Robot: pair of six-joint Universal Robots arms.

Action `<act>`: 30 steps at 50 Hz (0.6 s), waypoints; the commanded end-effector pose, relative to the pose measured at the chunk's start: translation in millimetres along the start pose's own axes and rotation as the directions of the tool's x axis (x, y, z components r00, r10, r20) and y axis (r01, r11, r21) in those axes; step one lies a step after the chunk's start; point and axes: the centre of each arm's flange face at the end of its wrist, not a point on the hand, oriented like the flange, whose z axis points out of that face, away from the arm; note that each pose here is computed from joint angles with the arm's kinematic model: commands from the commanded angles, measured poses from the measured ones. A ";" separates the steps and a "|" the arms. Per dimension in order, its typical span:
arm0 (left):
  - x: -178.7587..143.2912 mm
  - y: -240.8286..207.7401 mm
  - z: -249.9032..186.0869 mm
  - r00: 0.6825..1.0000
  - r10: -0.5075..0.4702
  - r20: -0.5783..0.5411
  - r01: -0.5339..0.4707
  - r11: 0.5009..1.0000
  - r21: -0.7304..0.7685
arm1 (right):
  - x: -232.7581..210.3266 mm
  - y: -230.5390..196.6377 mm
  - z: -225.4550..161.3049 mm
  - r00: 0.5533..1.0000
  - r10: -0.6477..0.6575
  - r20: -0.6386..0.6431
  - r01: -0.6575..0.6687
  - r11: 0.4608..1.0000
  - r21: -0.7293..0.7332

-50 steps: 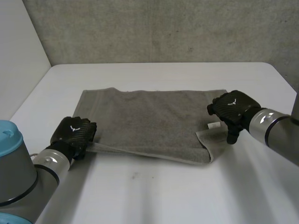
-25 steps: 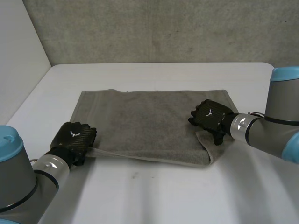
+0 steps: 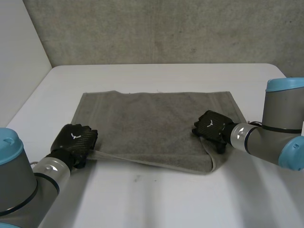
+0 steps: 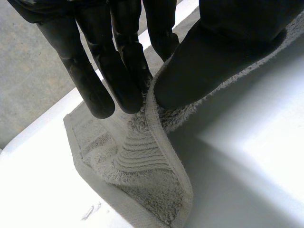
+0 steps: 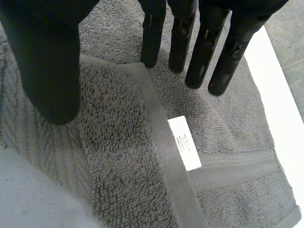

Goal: Fold the laundry

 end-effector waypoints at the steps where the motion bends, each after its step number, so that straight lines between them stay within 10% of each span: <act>1: 0.3 -0.2 -0.1 1.000 0.000 -0.001 0.000 1.000 0.001 | 0.5 -0.6 -0.4 1.000 0.000 -0.002 0.000 1.000 0.003; 30: -0.2 -1.0 -1.1 1.000 0.001 0.002 -0.001 1.000 0.003 | 5.6 17.0 -18.2 0.998 0.067 -0.019 -0.068 0.996 -0.060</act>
